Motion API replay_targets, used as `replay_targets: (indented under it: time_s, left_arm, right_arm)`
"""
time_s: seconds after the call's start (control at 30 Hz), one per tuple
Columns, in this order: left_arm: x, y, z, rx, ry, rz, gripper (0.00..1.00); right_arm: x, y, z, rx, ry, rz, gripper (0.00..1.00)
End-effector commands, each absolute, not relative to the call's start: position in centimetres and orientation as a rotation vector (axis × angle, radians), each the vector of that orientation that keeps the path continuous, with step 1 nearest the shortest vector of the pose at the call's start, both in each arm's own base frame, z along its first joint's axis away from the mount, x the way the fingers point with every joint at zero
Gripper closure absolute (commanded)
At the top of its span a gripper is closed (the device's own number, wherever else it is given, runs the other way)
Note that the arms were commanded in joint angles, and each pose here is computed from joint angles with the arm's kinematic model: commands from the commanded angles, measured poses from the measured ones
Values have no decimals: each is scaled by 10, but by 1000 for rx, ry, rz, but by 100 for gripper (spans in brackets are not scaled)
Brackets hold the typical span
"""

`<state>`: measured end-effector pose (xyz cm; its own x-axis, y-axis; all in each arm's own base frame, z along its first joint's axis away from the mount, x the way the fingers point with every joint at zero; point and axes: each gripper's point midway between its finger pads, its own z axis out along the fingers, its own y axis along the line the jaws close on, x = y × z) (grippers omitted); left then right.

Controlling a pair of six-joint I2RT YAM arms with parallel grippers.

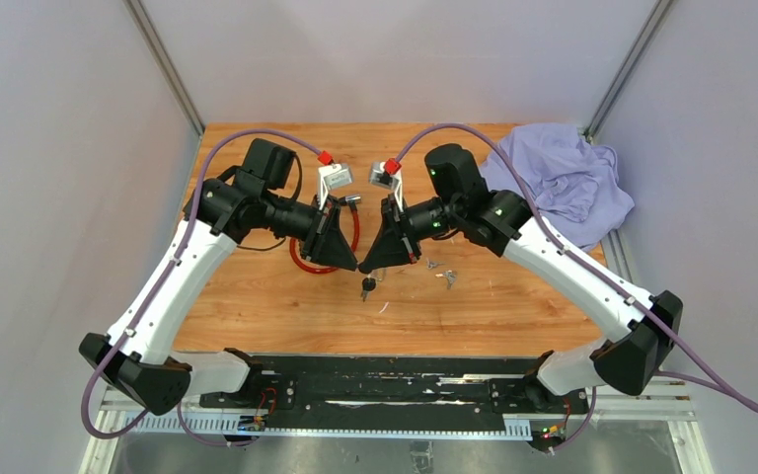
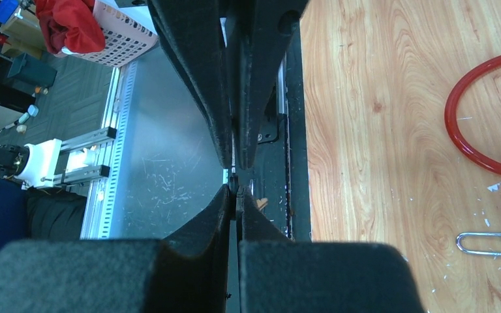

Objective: Unlock with the key
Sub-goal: Pick up the key from the center of the board.

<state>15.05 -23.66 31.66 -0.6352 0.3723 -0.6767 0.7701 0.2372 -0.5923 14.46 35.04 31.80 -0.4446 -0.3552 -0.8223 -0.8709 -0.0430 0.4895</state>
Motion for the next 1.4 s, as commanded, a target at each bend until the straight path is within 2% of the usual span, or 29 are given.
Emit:
replay_targets:
  time_s: [0.0,0.03,0.13,0.27,0.4,0.73,0.9,1.2,1.37]
  left_arm:
    - [152,-236,323,1057,2074,-1346,94]
    - [152,-236,324,1057,2071,-1348,99]
    - [150,-235,326,1064,2056,-1352,100]
    - [148,-236,332,1063,2029,-1359,100]
    - [147,-237,341,1055,1998,-1372,100]
    - [147,-242,355,996,1938,-1420,100]
    - [146,-242,357,990,1931,-1425,100]
    - [145,-242,362,988,1917,-1425,100]
    - [146,-243,363,990,1912,-1431,100]
  right_arm:
    - [137,354,328,-1332,1736,1522,99]
    - [136,355,329,-1331,1734,1527,99]
    - [137,356,336,-1293,1708,1541,99]
    - [146,354,343,-1175,1662,1578,85]
    - [152,344,351,-1026,1623,1649,77]
    - [158,333,368,-853,1517,1749,68]
    - [157,334,369,-853,1514,1756,68]
    - [153,338,361,-880,1538,1781,73]
    - [155,339,353,-887,1567,1762,71]
